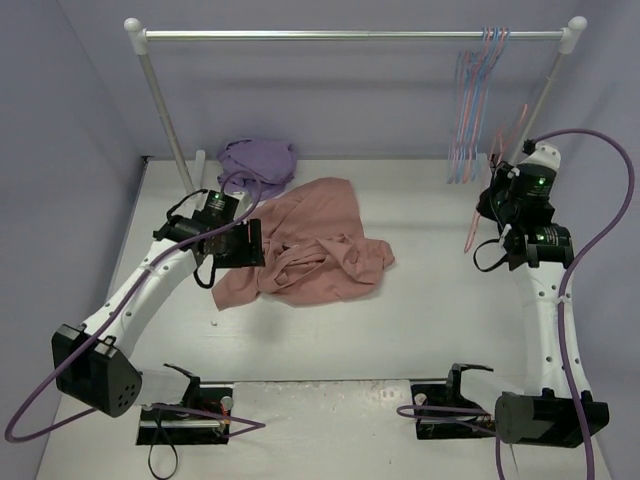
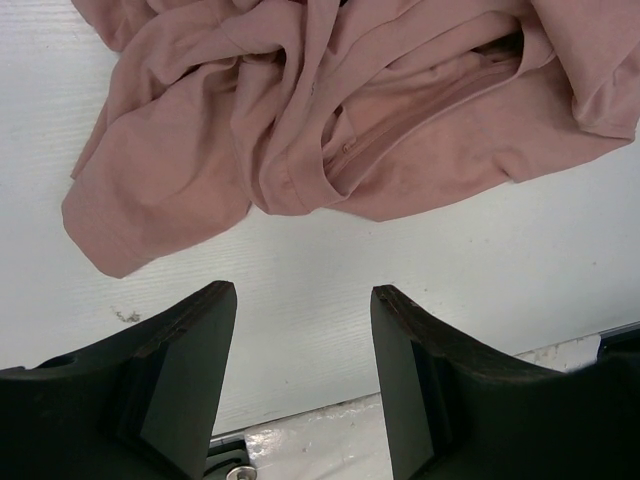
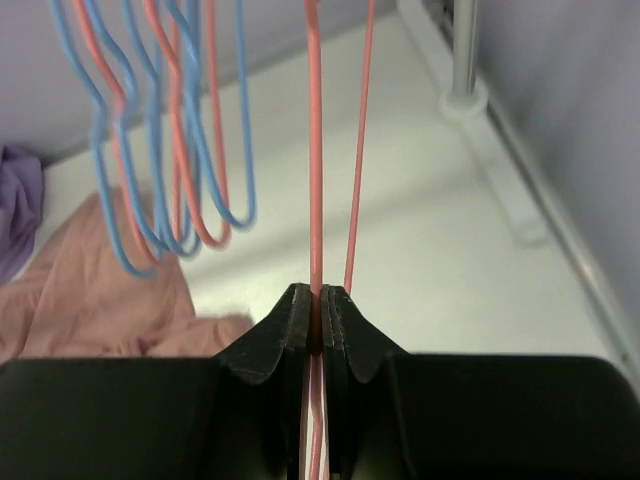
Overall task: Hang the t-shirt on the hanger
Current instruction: Pick up the hanger from the clothesline, then place the T-shirt on the hanger.
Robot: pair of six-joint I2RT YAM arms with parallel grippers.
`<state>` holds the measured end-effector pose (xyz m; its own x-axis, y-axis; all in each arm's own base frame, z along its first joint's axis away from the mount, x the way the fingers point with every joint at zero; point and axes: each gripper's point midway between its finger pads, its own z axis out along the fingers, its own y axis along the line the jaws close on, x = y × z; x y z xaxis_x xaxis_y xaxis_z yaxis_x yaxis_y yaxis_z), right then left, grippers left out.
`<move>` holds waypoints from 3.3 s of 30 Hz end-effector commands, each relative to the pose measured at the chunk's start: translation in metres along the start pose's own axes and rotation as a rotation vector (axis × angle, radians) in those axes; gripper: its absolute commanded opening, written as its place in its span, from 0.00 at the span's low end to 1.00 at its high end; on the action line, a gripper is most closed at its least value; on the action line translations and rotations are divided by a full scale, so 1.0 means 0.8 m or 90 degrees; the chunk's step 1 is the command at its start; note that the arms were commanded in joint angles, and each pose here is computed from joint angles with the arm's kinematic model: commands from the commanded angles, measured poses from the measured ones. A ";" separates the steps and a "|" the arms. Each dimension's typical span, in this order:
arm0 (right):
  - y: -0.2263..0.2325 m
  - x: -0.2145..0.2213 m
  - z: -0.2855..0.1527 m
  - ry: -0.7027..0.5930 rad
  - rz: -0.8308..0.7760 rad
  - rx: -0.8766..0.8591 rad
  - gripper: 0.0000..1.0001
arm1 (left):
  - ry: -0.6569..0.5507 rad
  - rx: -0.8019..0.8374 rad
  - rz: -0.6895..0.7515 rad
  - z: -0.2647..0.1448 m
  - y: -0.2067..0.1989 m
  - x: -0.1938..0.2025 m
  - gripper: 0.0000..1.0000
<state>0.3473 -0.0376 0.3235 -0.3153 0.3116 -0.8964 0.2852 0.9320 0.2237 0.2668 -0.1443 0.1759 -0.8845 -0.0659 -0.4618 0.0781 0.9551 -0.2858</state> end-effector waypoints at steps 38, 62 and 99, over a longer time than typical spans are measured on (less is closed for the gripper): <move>0.126 0.165 -0.159 0.251 -0.061 -0.397 0.00 | -0.012 0.022 -0.009 0.060 -0.014 -0.019 0.56; 0.175 0.224 -0.192 0.348 -0.196 -0.607 0.00 | 0.046 -0.150 0.031 0.150 0.001 0.011 0.42; 0.253 0.254 -0.192 0.285 -0.373 -0.836 0.00 | -0.085 -0.030 0.292 0.025 -0.027 -0.115 0.00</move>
<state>0.1966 0.2245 0.2086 -0.5748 -0.3778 -0.7259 -0.7893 0.4902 0.3698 0.3499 -0.1601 0.1668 -0.7791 0.2950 -0.5532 0.3478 0.9375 0.0100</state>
